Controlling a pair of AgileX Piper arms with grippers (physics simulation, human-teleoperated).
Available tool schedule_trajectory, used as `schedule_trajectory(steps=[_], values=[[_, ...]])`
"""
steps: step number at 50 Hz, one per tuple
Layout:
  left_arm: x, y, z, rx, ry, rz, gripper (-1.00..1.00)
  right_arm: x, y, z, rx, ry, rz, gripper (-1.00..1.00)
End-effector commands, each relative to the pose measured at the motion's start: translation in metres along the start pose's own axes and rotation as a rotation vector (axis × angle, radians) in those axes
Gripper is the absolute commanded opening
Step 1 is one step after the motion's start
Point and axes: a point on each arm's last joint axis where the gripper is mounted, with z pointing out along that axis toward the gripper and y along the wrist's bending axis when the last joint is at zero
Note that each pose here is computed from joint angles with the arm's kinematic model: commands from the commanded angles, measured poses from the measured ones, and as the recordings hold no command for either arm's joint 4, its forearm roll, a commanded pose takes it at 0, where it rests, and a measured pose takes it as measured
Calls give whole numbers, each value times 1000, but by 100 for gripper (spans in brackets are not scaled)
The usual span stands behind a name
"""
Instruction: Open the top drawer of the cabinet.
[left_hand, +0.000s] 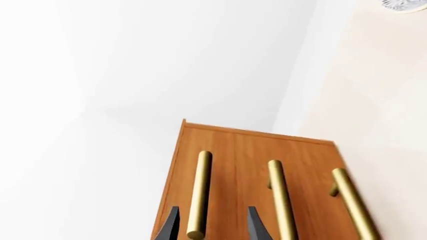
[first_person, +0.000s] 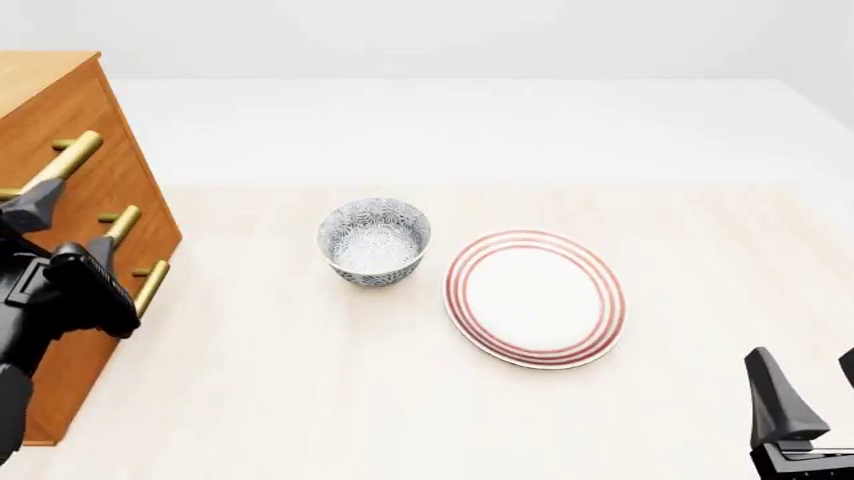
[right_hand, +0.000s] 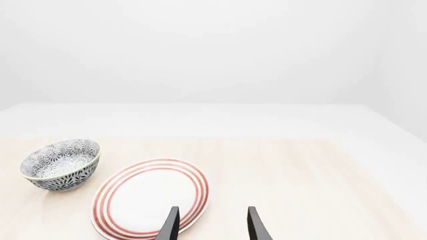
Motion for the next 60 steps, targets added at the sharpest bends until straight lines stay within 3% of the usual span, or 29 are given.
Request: schedule_trajectory(steps=[1, 19, 27, 60], values=[[6, -2, 8, -11, 24, 15, 100, 0, 0, 0, 0, 0, 0, 100], [19, -3, 13, -38, 79, -1, 100, 0, 0, 0, 0, 0, 0, 100], [26, 7, 12, -70, 111, -19, 100, 0, 0, 0, 0, 0, 0, 100], [41, -5, 41, -47, 155, -19, 100, 0, 0, 0, 0, 0, 0, 100]])
